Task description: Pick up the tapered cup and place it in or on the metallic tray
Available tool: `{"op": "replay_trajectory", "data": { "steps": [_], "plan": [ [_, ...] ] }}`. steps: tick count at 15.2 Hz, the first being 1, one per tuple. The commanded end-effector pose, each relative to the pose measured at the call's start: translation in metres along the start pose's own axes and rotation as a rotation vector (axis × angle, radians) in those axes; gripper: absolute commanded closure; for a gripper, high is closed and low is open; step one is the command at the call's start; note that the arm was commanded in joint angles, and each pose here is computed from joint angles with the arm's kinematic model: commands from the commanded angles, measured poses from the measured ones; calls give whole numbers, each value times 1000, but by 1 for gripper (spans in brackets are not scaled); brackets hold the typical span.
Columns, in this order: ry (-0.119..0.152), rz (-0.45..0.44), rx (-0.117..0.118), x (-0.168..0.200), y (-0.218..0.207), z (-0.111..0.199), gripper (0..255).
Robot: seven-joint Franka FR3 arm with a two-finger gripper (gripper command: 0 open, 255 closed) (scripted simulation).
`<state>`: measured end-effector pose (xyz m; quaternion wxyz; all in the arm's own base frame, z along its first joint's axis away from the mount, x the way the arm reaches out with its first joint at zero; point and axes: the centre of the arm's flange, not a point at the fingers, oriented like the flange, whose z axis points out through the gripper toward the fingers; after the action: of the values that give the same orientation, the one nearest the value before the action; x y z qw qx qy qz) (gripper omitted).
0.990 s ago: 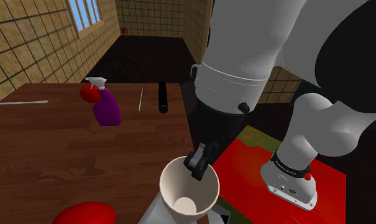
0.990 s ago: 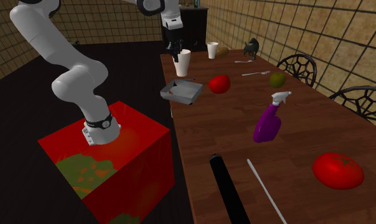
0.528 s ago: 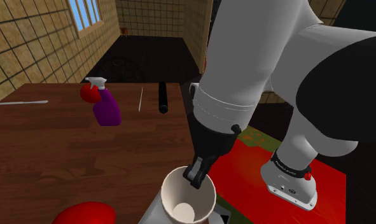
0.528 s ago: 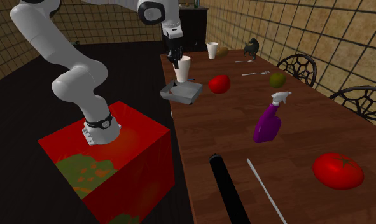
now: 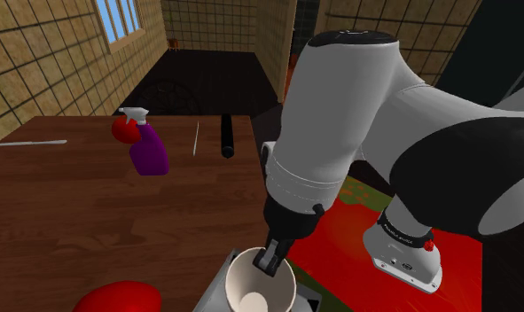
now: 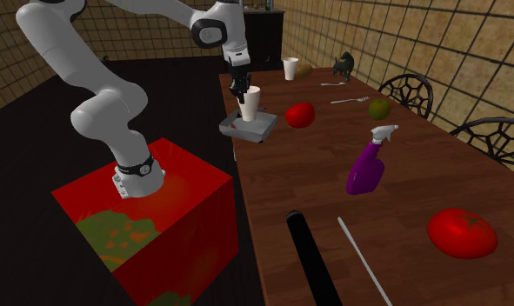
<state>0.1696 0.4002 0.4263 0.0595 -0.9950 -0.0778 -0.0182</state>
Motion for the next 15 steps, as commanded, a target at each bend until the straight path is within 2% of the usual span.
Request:
{"op": "replay_trajectory", "data": {
  "steps": [1, 8, 9, 14, 15],
  "plan": [
    [1, 0, 1, -1, 1, 8, 255],
    [1, 0, 1, -1, 1, 8, 255],
    [1, 0, 1, -1, 1, 8, 0],
    [1, 0, 1, -1, 1, 8, 0],
    [1, 0, 1, -1, 1, -5, 0]
  ]
}}
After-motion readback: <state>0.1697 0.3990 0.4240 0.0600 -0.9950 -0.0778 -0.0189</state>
